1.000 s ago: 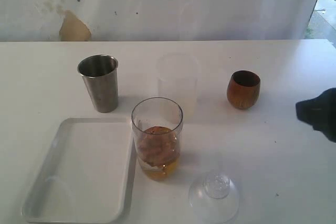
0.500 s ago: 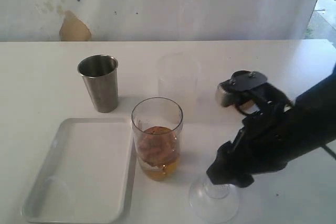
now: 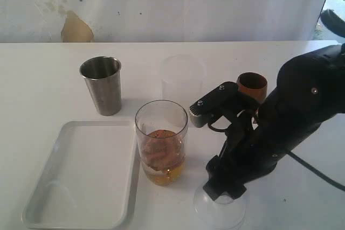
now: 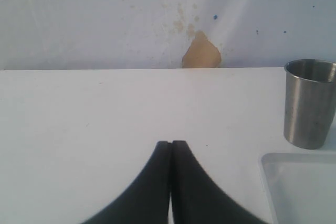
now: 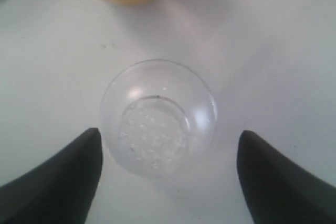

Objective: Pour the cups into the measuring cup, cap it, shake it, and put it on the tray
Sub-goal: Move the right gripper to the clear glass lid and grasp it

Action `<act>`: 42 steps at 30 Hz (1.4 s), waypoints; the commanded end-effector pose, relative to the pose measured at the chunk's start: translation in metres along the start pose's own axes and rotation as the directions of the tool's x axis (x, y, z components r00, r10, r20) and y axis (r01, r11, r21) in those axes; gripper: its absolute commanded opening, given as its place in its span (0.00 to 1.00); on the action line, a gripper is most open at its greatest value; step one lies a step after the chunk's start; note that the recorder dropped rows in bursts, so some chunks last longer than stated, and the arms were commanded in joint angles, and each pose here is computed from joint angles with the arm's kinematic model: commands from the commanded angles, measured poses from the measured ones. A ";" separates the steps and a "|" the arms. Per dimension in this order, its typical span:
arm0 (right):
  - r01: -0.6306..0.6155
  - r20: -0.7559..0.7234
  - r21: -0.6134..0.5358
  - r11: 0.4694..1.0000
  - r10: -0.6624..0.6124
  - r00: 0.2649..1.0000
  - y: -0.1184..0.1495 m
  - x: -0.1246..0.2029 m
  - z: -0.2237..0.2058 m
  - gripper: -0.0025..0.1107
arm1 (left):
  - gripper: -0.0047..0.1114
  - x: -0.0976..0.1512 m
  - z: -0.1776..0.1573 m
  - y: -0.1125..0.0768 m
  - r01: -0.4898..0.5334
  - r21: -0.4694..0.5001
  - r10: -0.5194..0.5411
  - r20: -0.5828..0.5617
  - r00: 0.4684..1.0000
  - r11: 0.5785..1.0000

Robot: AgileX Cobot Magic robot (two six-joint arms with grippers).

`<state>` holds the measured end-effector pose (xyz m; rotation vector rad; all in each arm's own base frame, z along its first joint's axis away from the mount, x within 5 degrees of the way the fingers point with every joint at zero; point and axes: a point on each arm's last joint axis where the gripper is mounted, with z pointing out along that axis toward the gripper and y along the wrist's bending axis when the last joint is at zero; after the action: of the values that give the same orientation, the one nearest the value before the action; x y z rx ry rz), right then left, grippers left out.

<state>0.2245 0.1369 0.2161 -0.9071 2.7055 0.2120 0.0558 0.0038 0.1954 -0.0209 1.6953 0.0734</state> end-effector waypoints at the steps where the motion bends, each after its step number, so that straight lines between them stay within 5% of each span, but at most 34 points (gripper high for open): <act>1: 0.048 -0.020 -0.014 0.999 -0.049 0.999 0.013 -0.002 0.006 0.61 | 0.04 0.001 0.000 0.000 -0.003 0.000 0.003 0.010 1.000 1.000; 7: 0.016 -0.053 0.073 0.997 -0.012 0.999 0.006 -0.003 0.017 0.61 | 0.04 0.001 0.000 0.000 -0.003 0.000 0.003 0.010 1.000 1.000; 25: -0.050 -0.064 0.022 0.998 0.052 0.997 0.010 -0.005 0.029 0.46 | 0.04 0.001 0.000 0.000 -0.003 0.000 0.003 0.010 1.000 1.000; 30: -0.054 -0.076 0.019 0.998 0.055 0.996 0.011 -0.004 0.028 0.34 | 0.04 0.001 0.000 0.000 -0.003 0.000 0.003 0.010 1.000 1.000; 36: -0.026 -0.094 0.017 1.000 0.028 0.995 0.011 -0.004 0.023 0.03 | 0.04 0.001 0.000 0.000 -0.003 0.000 0.003 0.010 1.000 1.000; 42: 0.019 -0.088 0.036 0.999 -0.015 0.996 0.010 -0.009 0.000 0.02 | 0.04 0.001 0.000 0.000 -0.003 0.000 0.003 0.010 1.000 1.000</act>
<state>0.2254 0.1519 0.2054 -0.9048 2.8015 0.1530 0.0558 0.0038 0.1954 -0.0209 1.6953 0.0734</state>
